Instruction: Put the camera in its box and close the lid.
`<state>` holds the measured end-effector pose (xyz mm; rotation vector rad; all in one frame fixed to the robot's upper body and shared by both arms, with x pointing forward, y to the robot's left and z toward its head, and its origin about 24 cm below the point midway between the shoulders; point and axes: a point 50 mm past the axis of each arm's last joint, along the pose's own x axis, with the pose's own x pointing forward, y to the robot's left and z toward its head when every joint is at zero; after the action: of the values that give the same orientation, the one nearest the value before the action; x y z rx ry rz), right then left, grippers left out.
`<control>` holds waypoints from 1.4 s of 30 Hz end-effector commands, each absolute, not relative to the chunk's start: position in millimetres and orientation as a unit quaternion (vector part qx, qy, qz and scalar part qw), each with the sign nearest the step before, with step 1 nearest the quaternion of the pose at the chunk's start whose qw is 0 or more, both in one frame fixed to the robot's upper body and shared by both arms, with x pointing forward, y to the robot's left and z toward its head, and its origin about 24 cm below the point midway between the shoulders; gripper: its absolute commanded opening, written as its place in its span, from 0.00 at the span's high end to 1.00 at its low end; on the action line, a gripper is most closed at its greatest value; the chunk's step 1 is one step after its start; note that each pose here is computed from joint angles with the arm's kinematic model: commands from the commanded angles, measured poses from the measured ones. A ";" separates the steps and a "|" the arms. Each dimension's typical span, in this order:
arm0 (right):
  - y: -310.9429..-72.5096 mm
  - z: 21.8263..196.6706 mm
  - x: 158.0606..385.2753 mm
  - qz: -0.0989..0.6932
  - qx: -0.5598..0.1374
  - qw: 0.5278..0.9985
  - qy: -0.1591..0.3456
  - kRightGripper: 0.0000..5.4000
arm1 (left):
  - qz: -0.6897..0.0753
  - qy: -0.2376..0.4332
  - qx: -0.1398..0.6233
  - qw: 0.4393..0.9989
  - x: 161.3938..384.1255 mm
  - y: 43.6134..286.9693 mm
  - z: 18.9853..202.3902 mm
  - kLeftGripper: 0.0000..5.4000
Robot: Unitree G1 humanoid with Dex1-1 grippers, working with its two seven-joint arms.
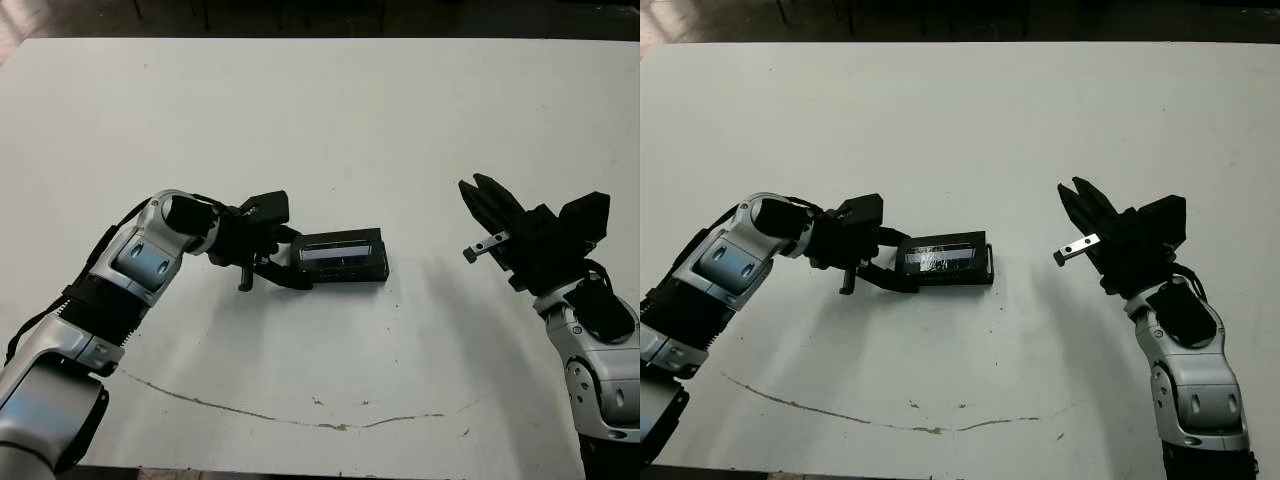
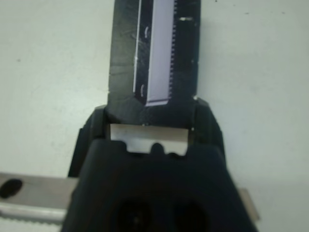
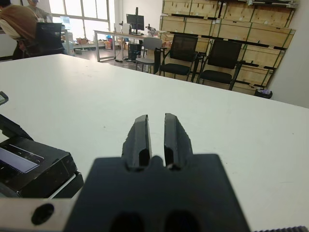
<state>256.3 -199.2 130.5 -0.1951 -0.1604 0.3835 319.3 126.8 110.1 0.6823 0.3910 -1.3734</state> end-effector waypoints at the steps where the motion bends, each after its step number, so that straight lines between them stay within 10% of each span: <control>1: -203.5 124.8 253.9 0.182 -0.099 0.977 -0.059 1.00 | -0.612 0.210 0.306 0.698 316.5 127.4 94.8 0.74; 22: -202.2 119.5 253.7 0.189 -0.082 0.977 -0.061 1.00 | -0.625 0.239 0.252 0.699 307.5 102.4 100.6 0.74; 33: -202.8 119.3 252.9 0.189 -0.076 0.977 -0.059 1.00 | -0.621 0.224 0.366 0.656 305.4 100.5 102.0 0.74; 42: -202.2 119.3 252.9 0.190 -0.080 0.976 -0.063 1.00 | -0.619 0.218 0.428 0.621 303.8 107.4 97.0 0.37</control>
<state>255.3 -199.5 125.8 -0.1645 -0.1538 0.3924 309.9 95.3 124.7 0.9602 0.3720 -1.4203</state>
